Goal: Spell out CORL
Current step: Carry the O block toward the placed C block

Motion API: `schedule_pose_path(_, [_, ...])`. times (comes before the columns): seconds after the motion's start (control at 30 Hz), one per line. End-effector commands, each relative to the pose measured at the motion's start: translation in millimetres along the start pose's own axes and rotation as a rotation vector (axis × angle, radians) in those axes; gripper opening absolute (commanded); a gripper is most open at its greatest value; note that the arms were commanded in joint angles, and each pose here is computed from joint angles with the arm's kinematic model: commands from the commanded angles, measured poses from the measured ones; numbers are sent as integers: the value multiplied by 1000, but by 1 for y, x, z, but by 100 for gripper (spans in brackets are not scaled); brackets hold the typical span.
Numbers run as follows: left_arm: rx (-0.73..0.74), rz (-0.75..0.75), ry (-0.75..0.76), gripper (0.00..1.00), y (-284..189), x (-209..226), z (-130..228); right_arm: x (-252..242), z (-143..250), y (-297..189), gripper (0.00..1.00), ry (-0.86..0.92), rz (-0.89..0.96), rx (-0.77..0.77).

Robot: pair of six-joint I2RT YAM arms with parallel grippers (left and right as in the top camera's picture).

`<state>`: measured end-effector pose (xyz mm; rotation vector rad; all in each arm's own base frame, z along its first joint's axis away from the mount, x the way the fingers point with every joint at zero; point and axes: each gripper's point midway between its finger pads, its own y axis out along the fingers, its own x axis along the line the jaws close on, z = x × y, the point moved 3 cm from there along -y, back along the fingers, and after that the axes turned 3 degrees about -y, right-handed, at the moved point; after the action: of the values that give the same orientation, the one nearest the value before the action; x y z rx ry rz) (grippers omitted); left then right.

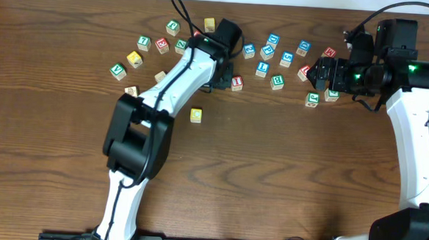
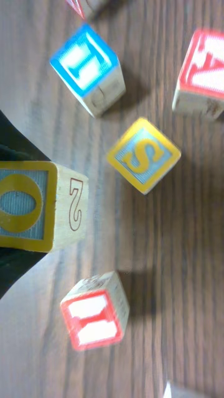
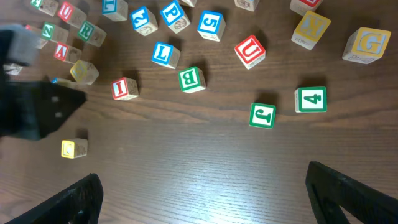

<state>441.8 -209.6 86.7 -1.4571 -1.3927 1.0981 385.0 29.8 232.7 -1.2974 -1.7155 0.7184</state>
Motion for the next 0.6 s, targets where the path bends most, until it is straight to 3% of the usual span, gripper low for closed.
schedule_pose_path(0.0, [-49,15,14,26,-37,-2,-4,2,-4,-5,99,3,1,-14])
schedule_pose_path(0.27, [10,4,41,26,-74,-13,27,2,-3,-5,99,5,1,-7])
schedule_pose_path(0.57, [169,-71,49,26,-66,-24,82,1,-1,-5,99,8,5,2])
